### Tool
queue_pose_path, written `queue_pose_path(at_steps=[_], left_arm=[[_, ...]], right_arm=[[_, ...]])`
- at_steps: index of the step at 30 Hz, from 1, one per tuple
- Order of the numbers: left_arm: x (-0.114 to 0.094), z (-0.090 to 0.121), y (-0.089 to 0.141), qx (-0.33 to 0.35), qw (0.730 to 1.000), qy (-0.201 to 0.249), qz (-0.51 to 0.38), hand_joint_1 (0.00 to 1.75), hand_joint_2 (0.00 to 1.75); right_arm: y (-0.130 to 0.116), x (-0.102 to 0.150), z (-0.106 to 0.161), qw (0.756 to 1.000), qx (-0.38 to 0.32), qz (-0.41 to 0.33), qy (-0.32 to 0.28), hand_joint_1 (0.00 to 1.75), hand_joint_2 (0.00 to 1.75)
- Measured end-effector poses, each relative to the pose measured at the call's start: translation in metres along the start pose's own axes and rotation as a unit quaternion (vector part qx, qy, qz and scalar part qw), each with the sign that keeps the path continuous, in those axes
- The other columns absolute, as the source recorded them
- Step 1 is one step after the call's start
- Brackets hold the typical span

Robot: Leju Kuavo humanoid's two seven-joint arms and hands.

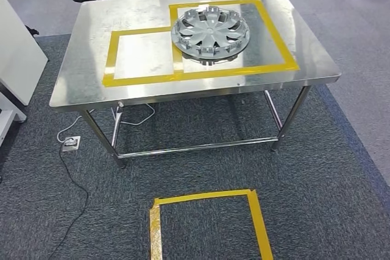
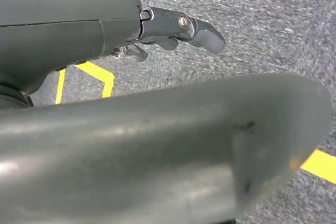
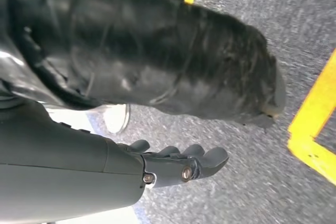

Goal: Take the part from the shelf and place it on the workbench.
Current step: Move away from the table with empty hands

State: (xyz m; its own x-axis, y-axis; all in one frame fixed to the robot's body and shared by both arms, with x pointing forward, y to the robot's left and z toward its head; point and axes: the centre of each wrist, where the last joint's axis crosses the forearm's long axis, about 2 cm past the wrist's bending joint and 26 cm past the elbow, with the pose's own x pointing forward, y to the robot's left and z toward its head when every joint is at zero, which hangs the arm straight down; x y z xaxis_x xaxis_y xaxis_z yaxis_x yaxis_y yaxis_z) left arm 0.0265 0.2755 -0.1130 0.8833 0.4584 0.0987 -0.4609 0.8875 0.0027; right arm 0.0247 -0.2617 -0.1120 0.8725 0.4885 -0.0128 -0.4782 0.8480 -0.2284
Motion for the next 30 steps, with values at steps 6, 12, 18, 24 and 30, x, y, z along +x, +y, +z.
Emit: queue_pose_path(at_steps=[6, 12, 18, 24, 30], left_arm=[[0.0014, 0.0000, -0.0006, -0.001, 1.000, -0.001, -0.003, 0.00, 0.00], [0.0009, 0.0001, -0.0020, -0.004, 1.000, 0.006, -0.003, 0.00, 0.00], [0.0000, 0.0001, -0.0019, 0.001, 0.999, 0.024, -0.028, 0.00, 0.00], [0.0018, 0.0001, -0.0023, -0.006, 0.999, 0.021, -0.049, 0.00, 0.00], [0.0019, 0.0000, -0.0020, -0.014, 0.999, 0.018, -0.047, 0.00, 0.00]], right_arm=[[-0.0005, 0.0008, 0.0000, 1.000, 0.000, -0.004, -0.001, 0.00, 0.00], [0.0001, -0.0007, 0.0000, 1.000, -0.001, -0.005, 0.008, 0.00, 0.00], [0.0012, -0.0026, 0.0000, 1.000, 0.002, 0.002, 0.010, 0.00, 0.00], [0.0011, -0.0019, -0.0001, 1.000, 0.012, 0.002, 0.013, 0.00, 0.00], [0.0010, -0.0013, -0.0001, 1.000, 0.019, 0.002, 0.016, 0.00, 0.00]])
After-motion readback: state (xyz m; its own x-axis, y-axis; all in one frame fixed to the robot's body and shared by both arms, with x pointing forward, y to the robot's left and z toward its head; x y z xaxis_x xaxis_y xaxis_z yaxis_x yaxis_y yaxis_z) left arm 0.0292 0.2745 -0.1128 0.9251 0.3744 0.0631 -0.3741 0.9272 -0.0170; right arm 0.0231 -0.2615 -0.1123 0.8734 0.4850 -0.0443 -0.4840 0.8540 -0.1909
